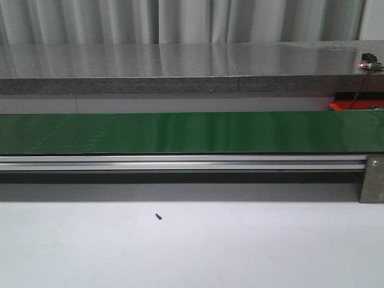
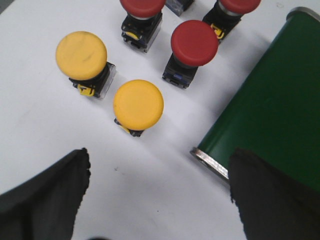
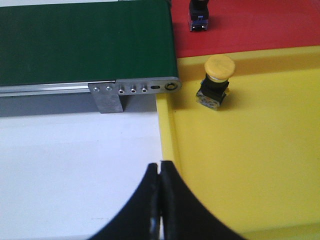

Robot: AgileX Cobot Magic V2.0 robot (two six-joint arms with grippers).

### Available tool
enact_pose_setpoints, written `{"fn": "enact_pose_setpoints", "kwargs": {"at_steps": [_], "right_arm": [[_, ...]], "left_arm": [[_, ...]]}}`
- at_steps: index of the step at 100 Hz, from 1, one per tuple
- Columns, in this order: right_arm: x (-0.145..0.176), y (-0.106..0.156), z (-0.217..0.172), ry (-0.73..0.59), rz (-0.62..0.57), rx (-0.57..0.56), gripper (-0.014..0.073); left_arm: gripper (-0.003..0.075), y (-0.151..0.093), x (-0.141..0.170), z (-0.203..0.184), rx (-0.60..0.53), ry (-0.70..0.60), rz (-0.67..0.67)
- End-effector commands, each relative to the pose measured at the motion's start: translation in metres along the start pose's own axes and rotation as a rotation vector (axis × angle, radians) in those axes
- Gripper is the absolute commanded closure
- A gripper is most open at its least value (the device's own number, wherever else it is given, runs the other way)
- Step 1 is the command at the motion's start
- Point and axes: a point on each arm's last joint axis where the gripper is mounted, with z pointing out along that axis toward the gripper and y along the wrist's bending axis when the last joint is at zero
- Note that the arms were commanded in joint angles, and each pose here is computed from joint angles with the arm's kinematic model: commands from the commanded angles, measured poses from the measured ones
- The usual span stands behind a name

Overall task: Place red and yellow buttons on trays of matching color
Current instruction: 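Grasp the yellow button with the left gripper and carry it onto the belt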

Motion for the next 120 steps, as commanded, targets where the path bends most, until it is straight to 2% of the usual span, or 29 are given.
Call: {"fn": "enact_pose_setpoints", "kwargs": {"at_steps": [1, 11, 42, 62, 82, 92, 109, 120], "right_arm": [[-0.012, 0.001, -0.004, -0.081, -0.001, -0.009, 0.0654], [-0.012, 0.001, -0.004, -0.081, -0.001, -0.009, 0.0654], [-0.012, 0.001, -0.004, -0.081, -0.001, -0.009, 0.0654], [-0.012, 0.001, -0.004, -0.081, -0.001, -0.009, 0.0654], [-0.012, 0.001, -0.004, -0.081, -0.001, -0.009, 0.0654], [-0.012, 0.001, -0.004, -0.081, -0.001, -0.009, 0.0654], [-0.012, 0.001, -0.004, -0.081, -0.001, -0.009, 0.0654], [-0.012, 0.001, -0.004, -0.081, -0.001, -0.009, 0.0654]], "left_arm": [[0.0153, -0.003, -0.019, -0.004, 0.017, -0.072, -0.042], [0.0154, -0.001, -0.025, 0.008, 0.009, -0.058, -0.059], [0.0154, 0.018, -0.038, 0.044, 0.014, 0.002, -0.222], [0.0154, 0.020, -0.034, 0.067, 0.011, 0.052, -0.244], [0.0158, 0.021, -0.034, 0.079, 0.012, 0.042, -0.256], [0.0232, 0.021, -0.035, 0.079, 0.013, 0.033, -0.258], [0.0467, 0.021, -0.035, 0.079, 0.014, 0.033, -0.259], [0.0566, 0.021, -0.035, 0.079, 0.014, 0.033, -0.259]]}}
